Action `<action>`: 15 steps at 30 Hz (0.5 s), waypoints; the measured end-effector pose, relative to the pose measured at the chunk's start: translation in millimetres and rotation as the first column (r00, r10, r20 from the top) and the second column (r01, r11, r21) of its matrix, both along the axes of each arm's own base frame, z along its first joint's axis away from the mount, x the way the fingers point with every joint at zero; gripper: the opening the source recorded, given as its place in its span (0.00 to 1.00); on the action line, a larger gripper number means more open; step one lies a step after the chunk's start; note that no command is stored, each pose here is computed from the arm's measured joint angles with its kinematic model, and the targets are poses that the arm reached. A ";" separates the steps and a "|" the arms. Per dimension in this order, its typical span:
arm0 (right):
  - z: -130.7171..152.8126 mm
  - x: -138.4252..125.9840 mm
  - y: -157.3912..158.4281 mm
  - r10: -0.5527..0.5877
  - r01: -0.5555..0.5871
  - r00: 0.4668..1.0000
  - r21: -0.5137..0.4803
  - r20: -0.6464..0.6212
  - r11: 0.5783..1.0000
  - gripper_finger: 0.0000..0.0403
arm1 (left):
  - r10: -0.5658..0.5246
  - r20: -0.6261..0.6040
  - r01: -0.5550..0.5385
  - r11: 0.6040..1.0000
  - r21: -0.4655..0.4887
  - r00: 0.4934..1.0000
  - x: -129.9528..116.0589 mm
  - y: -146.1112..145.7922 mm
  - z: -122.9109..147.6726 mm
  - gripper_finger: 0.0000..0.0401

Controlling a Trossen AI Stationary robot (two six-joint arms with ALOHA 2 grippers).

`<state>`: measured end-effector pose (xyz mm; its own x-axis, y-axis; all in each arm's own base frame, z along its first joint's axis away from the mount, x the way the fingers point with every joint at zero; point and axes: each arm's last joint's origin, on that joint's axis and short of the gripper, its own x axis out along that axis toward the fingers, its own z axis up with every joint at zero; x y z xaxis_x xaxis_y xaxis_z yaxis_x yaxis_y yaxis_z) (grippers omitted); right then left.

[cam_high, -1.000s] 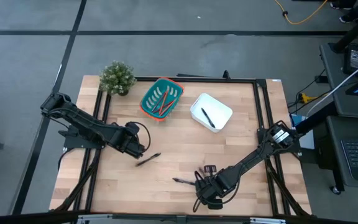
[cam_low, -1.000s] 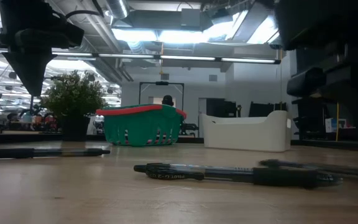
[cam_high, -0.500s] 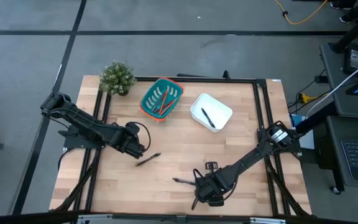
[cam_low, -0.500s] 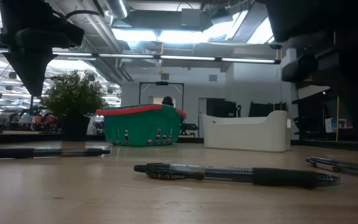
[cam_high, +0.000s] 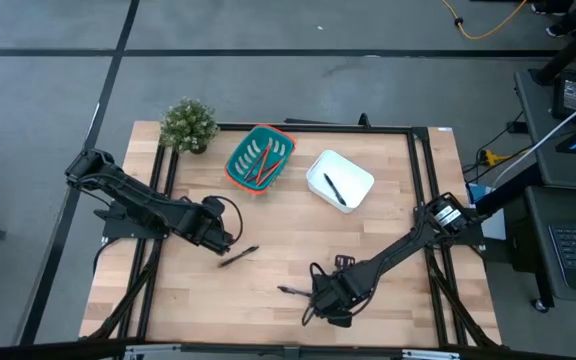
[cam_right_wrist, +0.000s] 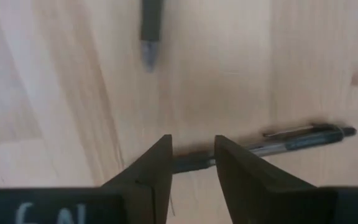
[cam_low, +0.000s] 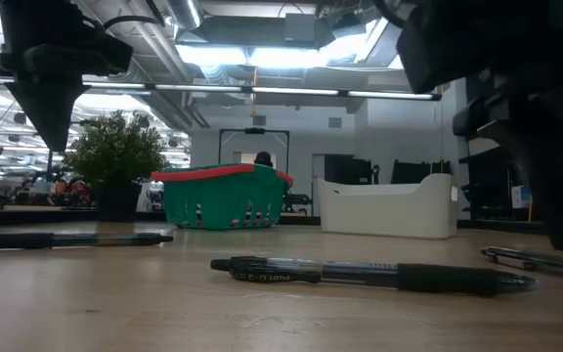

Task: Sort pens & pencils
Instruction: Put the right black pen into the white bin

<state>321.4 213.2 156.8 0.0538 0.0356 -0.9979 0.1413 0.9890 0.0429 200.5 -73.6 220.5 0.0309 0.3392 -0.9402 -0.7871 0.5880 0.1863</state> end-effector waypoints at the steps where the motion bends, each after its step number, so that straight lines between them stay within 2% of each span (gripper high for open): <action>1: 0.2 0.7 -2.0 -0.027 0.027 1.000 -0.001 -0.006 1.000 0.32 | -0.010 -0.003 0.010 1.000 0.001 1.000 0.0 0.0 0.0 0.11; 6: 0.4 4.1 -11.6 -0.199 0.199 0.979 -0.004 -0.034 0.980 0.33 | -0.018 0.002 0.018 1.000 0.020 1.000 0.3 0.5 0.2 0.11; 15: 0.7 8.0 -17.4 -0.492 0.495 0.867 0.027 -0.082 0.868 0.33 | -0.031 0.035 0.027 0.994 0.104 0.999 1.3 2.7 1.2 0.11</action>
<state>329.4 195.8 157.5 0.0066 0.0688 -0.9976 0.6149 0.7865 0.0583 201.8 -70.9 221.7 0.0756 0.4333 -0.8981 -0.7775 0.5896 0.2190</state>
